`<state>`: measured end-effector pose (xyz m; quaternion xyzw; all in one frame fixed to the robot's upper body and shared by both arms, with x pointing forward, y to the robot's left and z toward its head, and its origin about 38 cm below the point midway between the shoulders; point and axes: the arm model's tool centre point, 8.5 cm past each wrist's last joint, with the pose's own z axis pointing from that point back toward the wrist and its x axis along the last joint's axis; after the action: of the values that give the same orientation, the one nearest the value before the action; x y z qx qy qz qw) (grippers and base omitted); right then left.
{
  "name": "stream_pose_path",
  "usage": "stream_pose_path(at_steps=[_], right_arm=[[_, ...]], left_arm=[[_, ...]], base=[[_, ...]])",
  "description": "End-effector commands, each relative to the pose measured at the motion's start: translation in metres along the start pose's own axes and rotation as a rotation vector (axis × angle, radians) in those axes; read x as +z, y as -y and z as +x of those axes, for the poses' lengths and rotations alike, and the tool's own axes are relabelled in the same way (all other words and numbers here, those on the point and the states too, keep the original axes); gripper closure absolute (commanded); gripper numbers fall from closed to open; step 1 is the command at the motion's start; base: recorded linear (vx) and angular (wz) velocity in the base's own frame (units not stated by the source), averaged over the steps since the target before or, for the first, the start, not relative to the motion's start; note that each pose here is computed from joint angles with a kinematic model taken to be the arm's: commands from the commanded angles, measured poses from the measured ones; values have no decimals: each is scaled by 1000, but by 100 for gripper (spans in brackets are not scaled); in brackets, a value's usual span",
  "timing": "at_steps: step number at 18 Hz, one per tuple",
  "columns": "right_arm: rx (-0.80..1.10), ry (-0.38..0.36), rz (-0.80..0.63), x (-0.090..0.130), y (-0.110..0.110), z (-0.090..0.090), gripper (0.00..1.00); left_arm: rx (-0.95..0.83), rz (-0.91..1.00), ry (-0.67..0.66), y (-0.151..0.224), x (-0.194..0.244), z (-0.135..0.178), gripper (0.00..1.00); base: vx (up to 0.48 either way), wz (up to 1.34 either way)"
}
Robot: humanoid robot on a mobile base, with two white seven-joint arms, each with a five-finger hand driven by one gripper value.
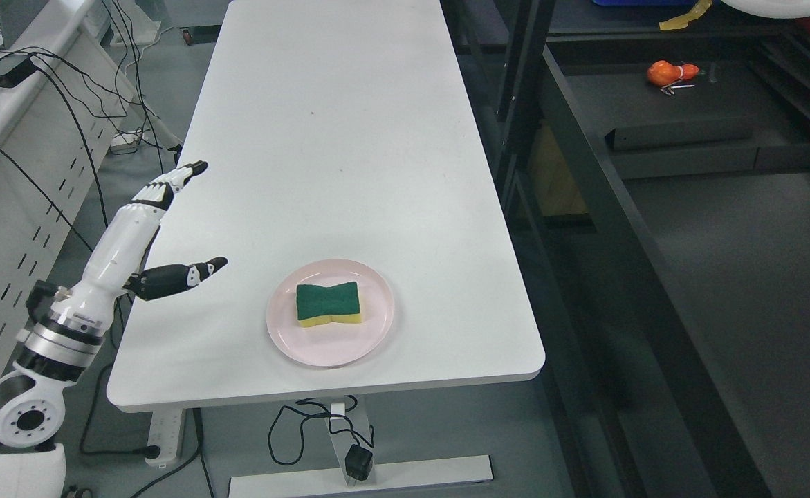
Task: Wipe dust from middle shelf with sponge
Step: 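Raise the left hand from beside the table toward the plate, then reach the left hand over the green-and-yellow sponge on the pink plate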
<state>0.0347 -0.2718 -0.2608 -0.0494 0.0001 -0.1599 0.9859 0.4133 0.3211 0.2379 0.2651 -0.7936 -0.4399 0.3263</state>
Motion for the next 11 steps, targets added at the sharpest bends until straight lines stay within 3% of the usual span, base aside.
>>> stream_pose_path(at_steps=[1,7,11], right_arm=[[-2,22,-15,0,10,9,0],[0,24,-15,0,10,10,0],[-2,22,-15,0,10,9,0]], left_arm=[[-421,-448,128,9,-13,-12,7],[-567,-641,175,30,-27,-6,9],[-676,-649,221,33,-66,9,9]], base=[[0,0],[0,0],[0,0]])
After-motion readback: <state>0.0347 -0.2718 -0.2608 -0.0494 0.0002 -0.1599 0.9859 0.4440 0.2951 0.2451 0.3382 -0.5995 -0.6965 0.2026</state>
